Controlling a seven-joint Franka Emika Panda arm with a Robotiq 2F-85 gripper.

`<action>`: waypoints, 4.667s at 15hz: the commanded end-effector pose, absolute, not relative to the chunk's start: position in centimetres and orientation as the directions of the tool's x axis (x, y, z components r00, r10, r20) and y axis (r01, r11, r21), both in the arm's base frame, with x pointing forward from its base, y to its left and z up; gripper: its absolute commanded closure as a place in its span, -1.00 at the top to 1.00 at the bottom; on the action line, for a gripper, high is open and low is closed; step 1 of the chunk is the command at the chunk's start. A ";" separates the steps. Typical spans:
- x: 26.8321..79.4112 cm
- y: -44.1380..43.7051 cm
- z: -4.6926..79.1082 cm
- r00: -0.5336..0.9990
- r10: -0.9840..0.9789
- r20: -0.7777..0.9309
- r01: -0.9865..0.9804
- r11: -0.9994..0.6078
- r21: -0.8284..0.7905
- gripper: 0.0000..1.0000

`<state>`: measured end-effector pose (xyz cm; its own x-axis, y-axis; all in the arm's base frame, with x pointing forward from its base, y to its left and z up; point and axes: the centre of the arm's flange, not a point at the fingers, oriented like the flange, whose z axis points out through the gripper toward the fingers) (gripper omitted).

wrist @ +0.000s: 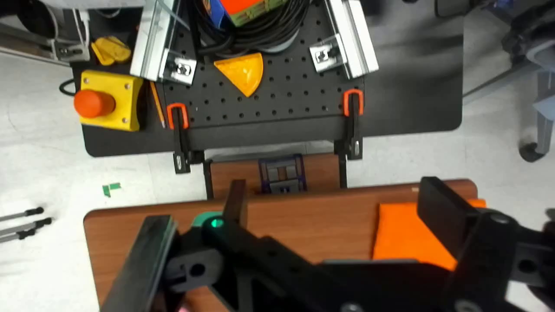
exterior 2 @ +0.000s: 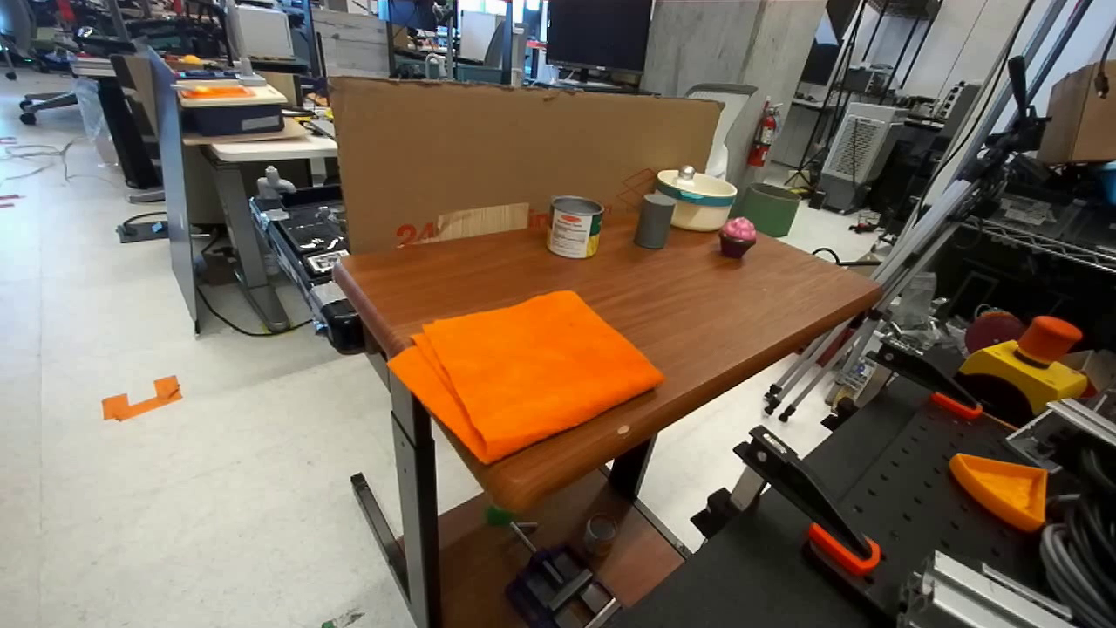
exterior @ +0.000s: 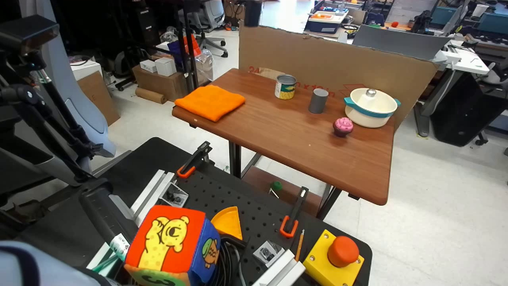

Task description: Pick up the saltcellar from the pot and put it on the table

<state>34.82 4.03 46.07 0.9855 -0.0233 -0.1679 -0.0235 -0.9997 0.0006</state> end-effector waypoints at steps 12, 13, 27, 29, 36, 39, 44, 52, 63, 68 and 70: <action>58.9 -10.6 47.2 0.976 -0.184 0.115 -0.171 -0.978 -0.117 1.00; 60.0 -11.3 46.6 0.974 -0.194 0.112 -0.182 -0.977 -0.111 1.00; 70.3 -19.0 34.7 0.940 -0.340 0.014 -0.338 -0.939 -0.055 1.00; 71.1 -19.0 33.0 0.935 -0.354 0.007 -0.353 -0.934 -0.054 1.00; 73.0 -18.4 27.6 0.918 -0.392 -0.050 -0.394 -0.919 -0.020 1.00; 73.4 -18.2 25.9 0.912 -0.402 -0.076 -0.404 -0.915 -0.002 1.00; 74.3 -17.8 24.4 0.896 -0.433 -0.099 -0.434 -0.901 0.006 1.00; 75.1 -18.7 23.5 0.862 -0.494 -0.112 -0.494 -0.869 0.030 -0.33; 69.4 -16.4 30.5 0.852 -0.501 -0.151 -0.504 -0.863 0.019 -0.85; 63.9 -12.8 35.6 0.932 -0.344 -0.115 -0.347 -0.938 -0.008 -0.85; 62.0 -11.1 36.3 0.958 -0.268 -0.106 -0.270 -0.963 -0.003 -0.85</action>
<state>68.58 -14.38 35.45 0.9196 -0.3718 -0.1271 -0.3759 -0.9266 -0.0095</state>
